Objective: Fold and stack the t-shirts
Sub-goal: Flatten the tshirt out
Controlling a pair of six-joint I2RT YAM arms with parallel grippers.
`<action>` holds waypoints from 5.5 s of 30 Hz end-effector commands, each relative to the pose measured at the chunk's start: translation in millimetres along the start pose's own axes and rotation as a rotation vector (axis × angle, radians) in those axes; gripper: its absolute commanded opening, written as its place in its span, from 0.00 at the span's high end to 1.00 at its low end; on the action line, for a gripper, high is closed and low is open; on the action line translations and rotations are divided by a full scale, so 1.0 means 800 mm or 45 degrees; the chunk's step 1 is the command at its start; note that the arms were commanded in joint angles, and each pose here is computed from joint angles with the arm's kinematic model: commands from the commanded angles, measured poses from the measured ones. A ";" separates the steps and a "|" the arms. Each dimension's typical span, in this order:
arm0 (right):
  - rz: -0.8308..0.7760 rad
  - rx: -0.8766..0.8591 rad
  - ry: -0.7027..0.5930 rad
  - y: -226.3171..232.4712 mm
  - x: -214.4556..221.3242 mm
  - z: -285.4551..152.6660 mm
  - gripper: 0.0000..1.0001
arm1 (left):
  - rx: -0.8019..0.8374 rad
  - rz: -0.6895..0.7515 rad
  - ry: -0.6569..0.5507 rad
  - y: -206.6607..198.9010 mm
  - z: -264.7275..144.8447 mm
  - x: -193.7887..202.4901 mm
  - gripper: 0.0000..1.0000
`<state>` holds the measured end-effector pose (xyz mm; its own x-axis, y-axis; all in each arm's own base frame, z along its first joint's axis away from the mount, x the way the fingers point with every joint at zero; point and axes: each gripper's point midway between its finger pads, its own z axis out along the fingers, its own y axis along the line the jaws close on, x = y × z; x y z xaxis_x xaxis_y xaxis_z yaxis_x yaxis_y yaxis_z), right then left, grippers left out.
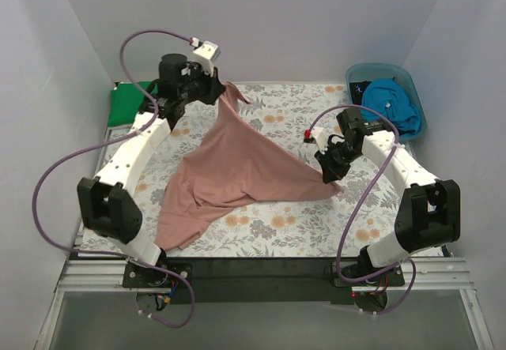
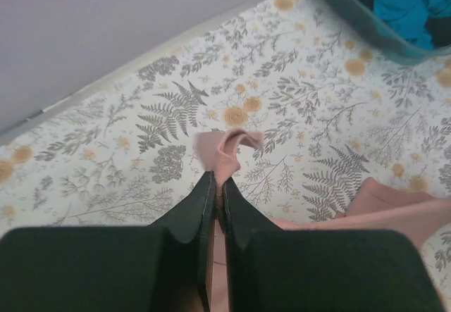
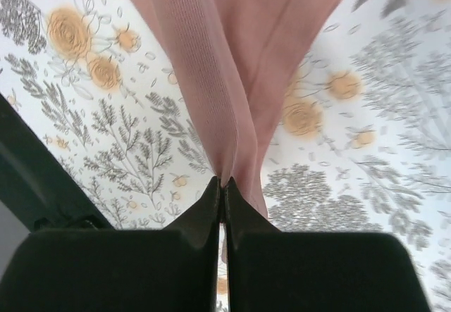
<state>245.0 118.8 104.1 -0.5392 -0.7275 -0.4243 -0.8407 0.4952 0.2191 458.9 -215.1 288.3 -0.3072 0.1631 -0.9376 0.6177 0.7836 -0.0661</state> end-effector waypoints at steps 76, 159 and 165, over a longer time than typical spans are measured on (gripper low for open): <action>-0.014 -0.033 0.159 -0.016 0.016 0.020 0.99 | 1.144 0.885 0.709 -0.063 -0.180 0.397 0.82; 0.802 0.000 0.029 -0.082 0.089 0.051 0.62 | 0.479 0.163 0.561 0.092 -0.155 0.302 1.00; 0.831 -0.051 -0.005 -0.075 0.083 0.051 0.76 | 0.473 0.171 0.559 0.094 -0.155 0.300 1.00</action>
<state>260.1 55.6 20.3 -0.9328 -0.3133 -0.1783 -0.3603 0.8261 0.4333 334.0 -39.7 77.1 -0.4927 0.5486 -0.6754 0.8426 0.4945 -0.2130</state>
